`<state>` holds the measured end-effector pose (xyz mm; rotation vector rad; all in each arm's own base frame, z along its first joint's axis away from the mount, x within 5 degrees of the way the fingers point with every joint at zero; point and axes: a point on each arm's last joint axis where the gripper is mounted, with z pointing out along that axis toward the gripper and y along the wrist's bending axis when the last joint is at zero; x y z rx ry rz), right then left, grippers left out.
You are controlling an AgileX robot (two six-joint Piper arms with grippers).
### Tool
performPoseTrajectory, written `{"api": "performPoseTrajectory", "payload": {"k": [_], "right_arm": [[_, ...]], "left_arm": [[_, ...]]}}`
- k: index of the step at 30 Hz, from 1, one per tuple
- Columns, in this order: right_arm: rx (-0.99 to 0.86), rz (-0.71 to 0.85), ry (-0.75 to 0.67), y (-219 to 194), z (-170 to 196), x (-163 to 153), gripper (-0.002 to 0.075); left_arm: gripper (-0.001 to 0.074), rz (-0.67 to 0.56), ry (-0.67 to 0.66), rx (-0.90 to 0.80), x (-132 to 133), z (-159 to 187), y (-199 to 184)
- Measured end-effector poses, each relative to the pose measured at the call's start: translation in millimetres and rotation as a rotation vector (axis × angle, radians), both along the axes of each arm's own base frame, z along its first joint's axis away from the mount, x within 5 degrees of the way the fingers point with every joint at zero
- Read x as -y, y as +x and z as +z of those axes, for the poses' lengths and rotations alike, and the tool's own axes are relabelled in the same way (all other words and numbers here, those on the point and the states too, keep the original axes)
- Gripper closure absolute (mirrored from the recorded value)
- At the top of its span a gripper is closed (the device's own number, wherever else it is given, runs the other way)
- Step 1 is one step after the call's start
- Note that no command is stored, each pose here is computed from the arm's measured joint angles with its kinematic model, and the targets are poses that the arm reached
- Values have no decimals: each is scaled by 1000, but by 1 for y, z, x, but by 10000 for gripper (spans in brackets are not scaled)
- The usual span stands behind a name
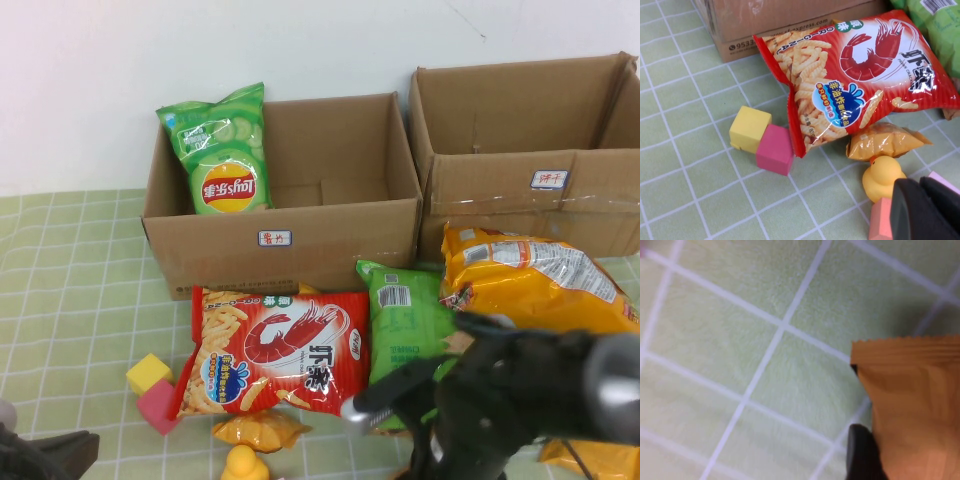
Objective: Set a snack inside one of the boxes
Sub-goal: Pick up the biscuit, then place the biscuit in the biscuit box
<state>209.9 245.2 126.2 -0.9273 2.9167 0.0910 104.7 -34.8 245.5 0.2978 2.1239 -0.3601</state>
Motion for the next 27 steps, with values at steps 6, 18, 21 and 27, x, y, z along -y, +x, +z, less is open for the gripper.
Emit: {"api": "performPoseTrajectory", "payload": {"k": [6, 18, 21, 27], "right_arm": [[139, 42, 78, -2, 63, 9, 351], [910, -168, 180, 72, 238, 37, 351], [990, -299, 223, 102, 252, 52, 351], [1060, -375, 325, 169, 237, 69, 351]], "left_arm": [[736, -2, 3, 1, 0, 0, 0], [736, -7, 1, -5, 0, 0, 0], [736, -8, -11, -8, 1, 0, -1], [736, -11, -15, -8, 1, 0, -1]]}}
